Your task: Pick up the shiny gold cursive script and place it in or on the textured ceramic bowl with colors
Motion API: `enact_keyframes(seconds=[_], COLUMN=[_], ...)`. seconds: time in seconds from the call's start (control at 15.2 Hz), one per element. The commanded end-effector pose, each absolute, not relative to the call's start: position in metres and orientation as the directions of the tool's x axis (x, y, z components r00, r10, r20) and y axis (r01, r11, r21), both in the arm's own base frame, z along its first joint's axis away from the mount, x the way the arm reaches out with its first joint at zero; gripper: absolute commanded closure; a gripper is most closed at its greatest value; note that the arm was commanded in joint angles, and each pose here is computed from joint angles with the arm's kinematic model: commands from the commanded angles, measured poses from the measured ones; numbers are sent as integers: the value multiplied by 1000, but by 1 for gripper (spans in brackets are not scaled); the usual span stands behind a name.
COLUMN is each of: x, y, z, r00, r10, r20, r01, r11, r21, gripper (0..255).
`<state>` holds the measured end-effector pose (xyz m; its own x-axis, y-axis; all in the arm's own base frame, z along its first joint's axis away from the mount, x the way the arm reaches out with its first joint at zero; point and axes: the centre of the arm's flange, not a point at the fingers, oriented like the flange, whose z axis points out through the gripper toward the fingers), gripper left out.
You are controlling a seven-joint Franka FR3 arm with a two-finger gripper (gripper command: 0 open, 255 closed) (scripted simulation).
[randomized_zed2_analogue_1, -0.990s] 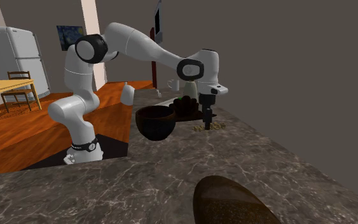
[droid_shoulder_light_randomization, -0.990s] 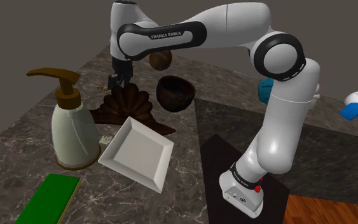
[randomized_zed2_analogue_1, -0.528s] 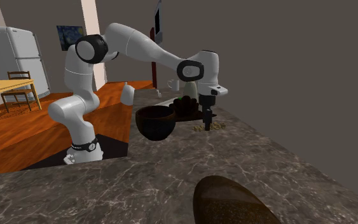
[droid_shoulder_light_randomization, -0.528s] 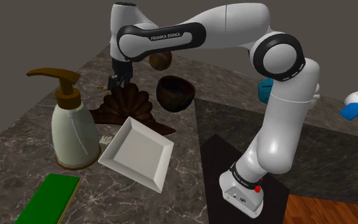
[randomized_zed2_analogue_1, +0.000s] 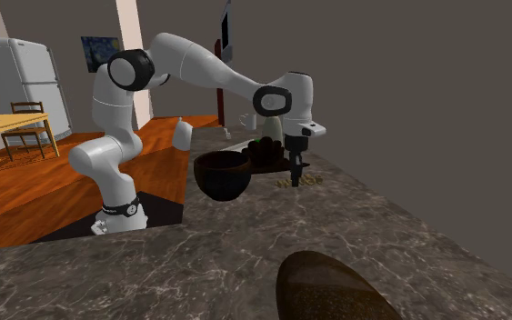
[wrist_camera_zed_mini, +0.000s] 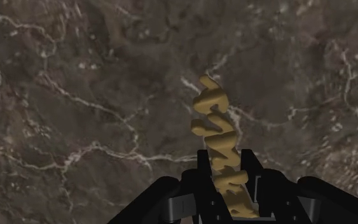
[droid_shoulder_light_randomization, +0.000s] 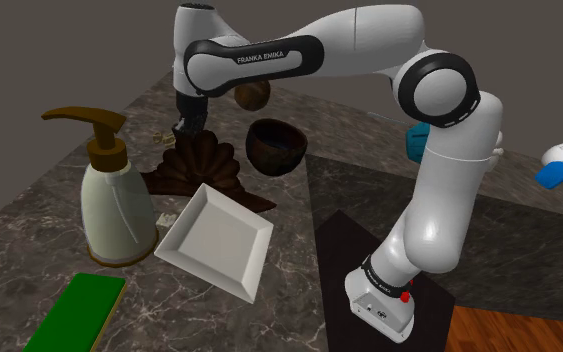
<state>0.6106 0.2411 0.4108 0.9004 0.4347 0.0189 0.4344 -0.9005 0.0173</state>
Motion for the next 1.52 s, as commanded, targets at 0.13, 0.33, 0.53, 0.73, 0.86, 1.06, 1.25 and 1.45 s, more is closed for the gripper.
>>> enact_keyframes(seconds=[0.13,0.33,0.53,0.73,0.86,1.06,1.25,1.45], x=[611,611,611,611,611,611,611,611], y=[241,241,241,241,241,241,241,241], z=[416,432,448,464,474,490,506,522], r00=[900,900,900,900,900,900,900,900], r10=[435,435,435,435,435,435,435,435], r20=[19,19,19,19,19,19,19,19], r01=[434,434,434,434,434,434,434,434], r11=[-901,-901,-901,-901,-901,-901,-901,-901], r21=[17,17,17,17,17,17,17,17], gripper=[255,255,255,255,255,255,255,255])
